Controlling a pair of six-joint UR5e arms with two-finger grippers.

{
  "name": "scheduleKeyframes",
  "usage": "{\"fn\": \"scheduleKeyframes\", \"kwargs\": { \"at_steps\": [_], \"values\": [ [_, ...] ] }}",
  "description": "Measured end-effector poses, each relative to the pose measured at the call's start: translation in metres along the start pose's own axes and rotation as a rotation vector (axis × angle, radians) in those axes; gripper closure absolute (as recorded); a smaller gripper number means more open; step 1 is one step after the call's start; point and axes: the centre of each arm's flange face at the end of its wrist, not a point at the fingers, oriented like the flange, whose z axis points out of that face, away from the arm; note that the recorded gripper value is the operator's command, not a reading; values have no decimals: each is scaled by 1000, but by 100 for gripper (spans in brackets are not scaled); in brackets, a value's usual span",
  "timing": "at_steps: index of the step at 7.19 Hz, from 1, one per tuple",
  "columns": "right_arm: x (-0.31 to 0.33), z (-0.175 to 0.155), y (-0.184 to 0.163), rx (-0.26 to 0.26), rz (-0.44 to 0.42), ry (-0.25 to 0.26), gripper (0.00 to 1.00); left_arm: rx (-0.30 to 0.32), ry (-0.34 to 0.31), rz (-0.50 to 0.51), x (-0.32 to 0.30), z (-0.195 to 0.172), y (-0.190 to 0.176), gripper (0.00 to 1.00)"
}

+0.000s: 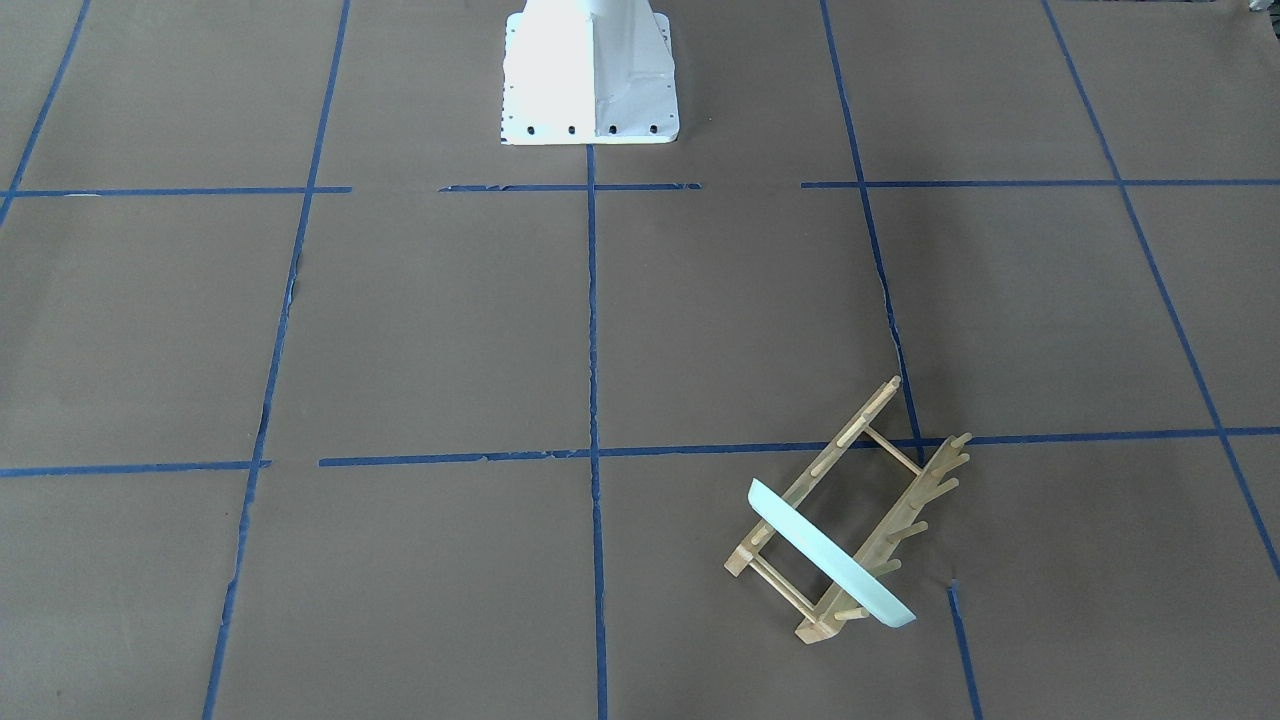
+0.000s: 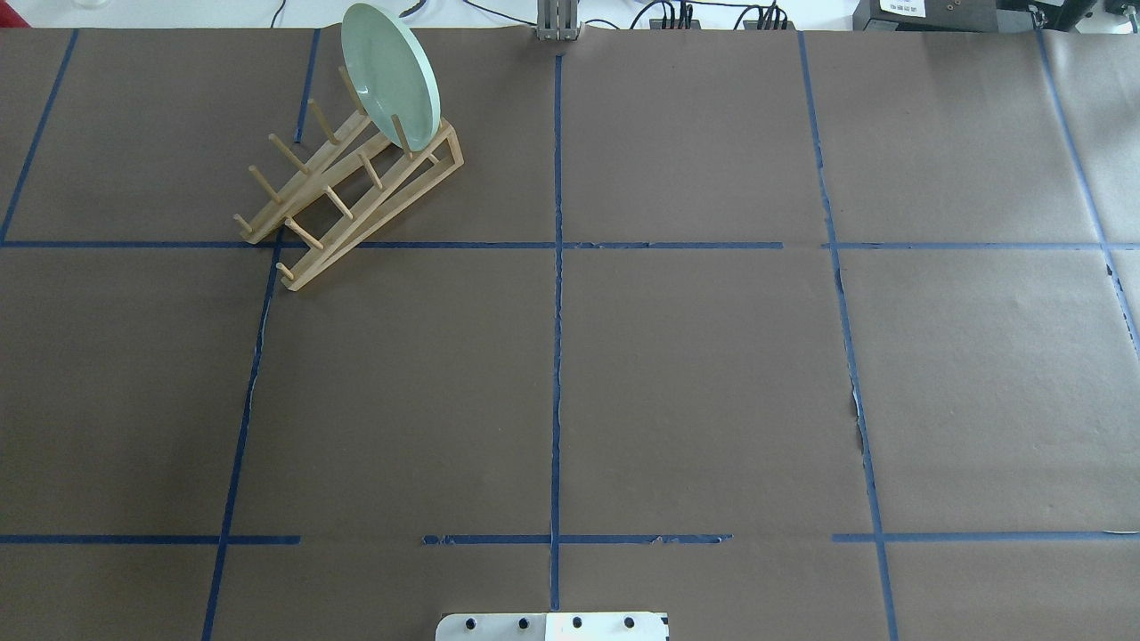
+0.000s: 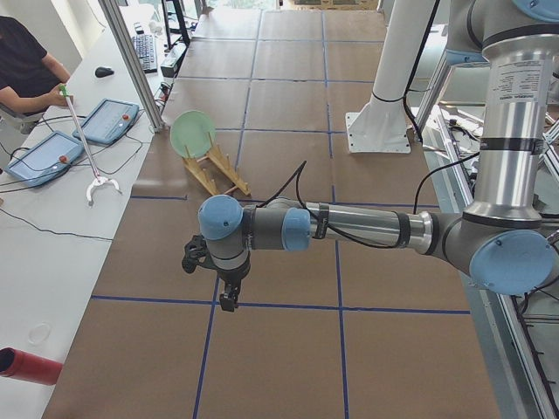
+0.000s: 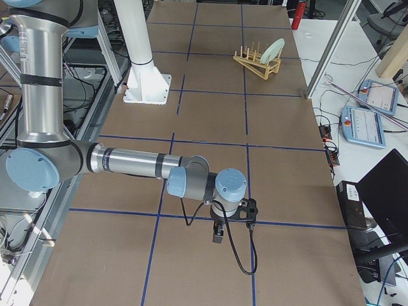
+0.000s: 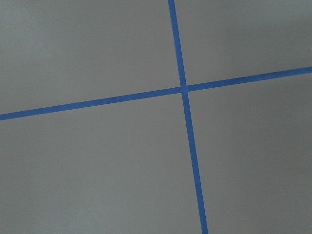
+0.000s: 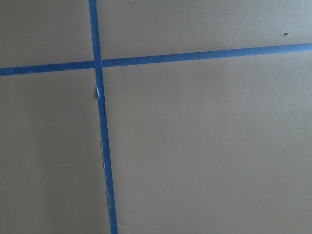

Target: Place plate on rack

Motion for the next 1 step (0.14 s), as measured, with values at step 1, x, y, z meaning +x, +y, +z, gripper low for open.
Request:
{"fn": "scheduleKeyframes", "kwargs": {
  "at_steps": [1],
  "values": [
    [0, 0, 0, 0, 0, 0, 0, 3, -2, 2, 0, -1, -2, 0]
  ]
}}
